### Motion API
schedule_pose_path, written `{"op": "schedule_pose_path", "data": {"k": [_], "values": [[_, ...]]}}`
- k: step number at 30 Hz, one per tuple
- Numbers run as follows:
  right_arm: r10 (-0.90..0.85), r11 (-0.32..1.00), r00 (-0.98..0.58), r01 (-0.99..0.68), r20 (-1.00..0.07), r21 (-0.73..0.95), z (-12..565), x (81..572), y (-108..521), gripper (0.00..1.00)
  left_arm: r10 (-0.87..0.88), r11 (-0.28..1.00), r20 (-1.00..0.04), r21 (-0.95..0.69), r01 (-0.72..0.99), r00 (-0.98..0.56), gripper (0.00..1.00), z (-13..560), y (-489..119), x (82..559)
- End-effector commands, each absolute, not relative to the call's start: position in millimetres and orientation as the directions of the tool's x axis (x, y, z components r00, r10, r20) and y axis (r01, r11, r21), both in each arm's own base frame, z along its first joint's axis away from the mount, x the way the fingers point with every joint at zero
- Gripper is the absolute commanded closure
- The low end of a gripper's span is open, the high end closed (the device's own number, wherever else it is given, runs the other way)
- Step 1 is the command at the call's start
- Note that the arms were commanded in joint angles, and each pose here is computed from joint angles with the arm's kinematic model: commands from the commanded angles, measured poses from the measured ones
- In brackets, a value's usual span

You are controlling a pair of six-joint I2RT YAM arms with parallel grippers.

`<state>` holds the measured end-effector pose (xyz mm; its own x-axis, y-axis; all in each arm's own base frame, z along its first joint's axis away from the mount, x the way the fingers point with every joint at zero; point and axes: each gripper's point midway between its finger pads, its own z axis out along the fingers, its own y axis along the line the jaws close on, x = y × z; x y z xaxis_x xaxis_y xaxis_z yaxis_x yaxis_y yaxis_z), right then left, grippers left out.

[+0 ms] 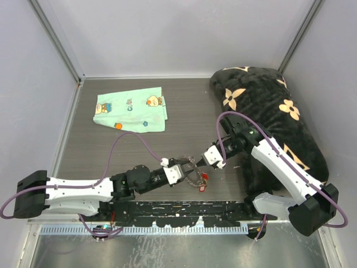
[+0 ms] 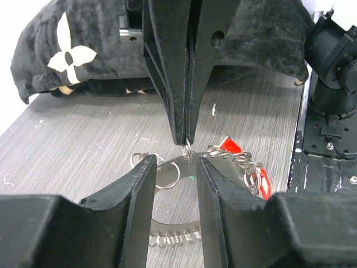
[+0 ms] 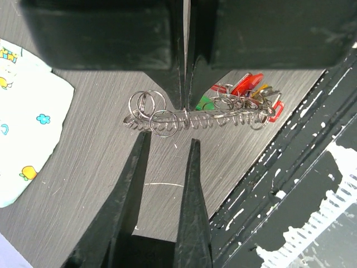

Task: Remove the keys from the keyring
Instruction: Remove the key from the keyring.

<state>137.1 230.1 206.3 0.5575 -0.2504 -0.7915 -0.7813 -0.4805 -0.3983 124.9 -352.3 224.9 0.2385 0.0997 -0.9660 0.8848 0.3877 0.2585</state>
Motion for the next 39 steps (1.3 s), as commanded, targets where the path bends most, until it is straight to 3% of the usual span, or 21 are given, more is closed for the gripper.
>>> {"op": "schedule_pose_path", "data": {"k": [1,24,27,30,39], "values": [[-0.193,-0.434,0.534,-0.799,-0.823,-0.416,228,136,238,0.99,0.059,0.395,-0.963,0.264,0.880,0.262,0.64,240,-360,127],[-0.217,-0.405,0.499,-0.828,-0.839,-0.387,227,138,238,0.99,0.044,0.455,-0.972,0.225,0.862,0.231,0.72,246,-372,140],[-0.219,-0.402,0.496,-0.830,-0.840,-0.385,228,138,238,0.99,0.052,0.467,-0.972,0.225,0.855,0.228,0.75,245,-373,142],[-0.221,-0.400,0.492,-0.833,-0.842,-0.382,228,139,238,0.99,0.058,0.475,-0.972,0.226,0.851,0.226,0.86,244,-373,144],[-0.225,-0.397,0.480,-0.840,-0.848,-0.370,226,138,238,0.99,0.057,0.475,-0.973,0.224,0.851,0.224,0.87,244,-372,144]]}}
